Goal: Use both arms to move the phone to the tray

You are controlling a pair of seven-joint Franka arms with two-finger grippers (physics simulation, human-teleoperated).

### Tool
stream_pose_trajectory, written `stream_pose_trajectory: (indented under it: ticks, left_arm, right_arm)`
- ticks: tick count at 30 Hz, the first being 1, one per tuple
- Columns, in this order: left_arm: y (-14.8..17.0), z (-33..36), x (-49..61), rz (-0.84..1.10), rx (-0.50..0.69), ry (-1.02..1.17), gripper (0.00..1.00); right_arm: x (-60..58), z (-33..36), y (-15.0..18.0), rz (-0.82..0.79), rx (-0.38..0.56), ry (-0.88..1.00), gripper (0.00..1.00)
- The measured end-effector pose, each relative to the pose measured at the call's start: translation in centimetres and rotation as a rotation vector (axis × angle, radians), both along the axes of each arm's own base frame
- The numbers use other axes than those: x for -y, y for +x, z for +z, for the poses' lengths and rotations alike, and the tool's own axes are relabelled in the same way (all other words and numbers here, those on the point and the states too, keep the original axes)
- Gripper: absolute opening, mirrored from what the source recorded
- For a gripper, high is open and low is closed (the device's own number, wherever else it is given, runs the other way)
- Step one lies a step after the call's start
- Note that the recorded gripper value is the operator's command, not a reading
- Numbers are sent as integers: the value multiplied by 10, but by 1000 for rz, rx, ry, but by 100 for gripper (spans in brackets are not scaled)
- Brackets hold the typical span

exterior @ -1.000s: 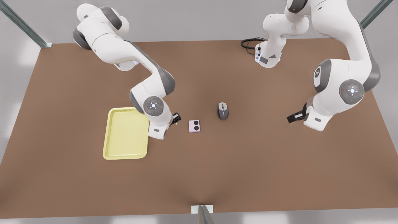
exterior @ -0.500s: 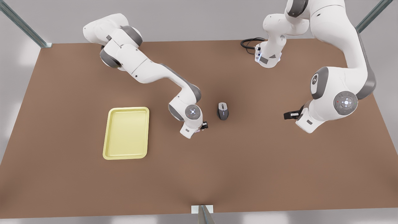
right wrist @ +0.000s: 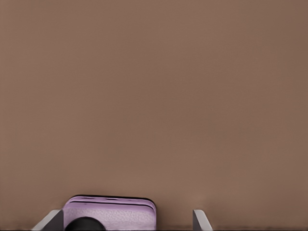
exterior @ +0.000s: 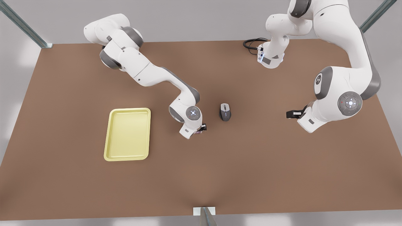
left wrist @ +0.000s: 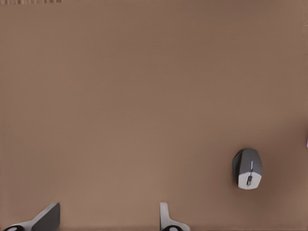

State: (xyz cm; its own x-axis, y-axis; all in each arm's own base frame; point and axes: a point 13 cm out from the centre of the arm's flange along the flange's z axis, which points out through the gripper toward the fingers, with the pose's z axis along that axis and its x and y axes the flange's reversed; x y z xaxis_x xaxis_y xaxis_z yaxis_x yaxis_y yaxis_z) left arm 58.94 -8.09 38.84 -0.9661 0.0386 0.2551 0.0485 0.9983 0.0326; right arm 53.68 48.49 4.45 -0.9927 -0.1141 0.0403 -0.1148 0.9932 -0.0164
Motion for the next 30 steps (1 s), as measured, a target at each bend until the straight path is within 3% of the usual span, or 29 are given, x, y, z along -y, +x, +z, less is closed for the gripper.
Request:
stream_pose_trajectory:
  ticks: [23, 25, 30]
  left_arm:
    - [20, -2, -8, -58, 16, 23, 100]
    - [20, -2, -8, -61, 17, 23, 100]
    - [20, -4, -7, -67, 15, 21, 100]
  right_arm:
    - [-9, -12, -25, 56, -36, 5, 100]
    - [-9, -12, -25, 57, -35, 7, 88]
    - [-11, -11, -24, 59, -30, 15, 85]
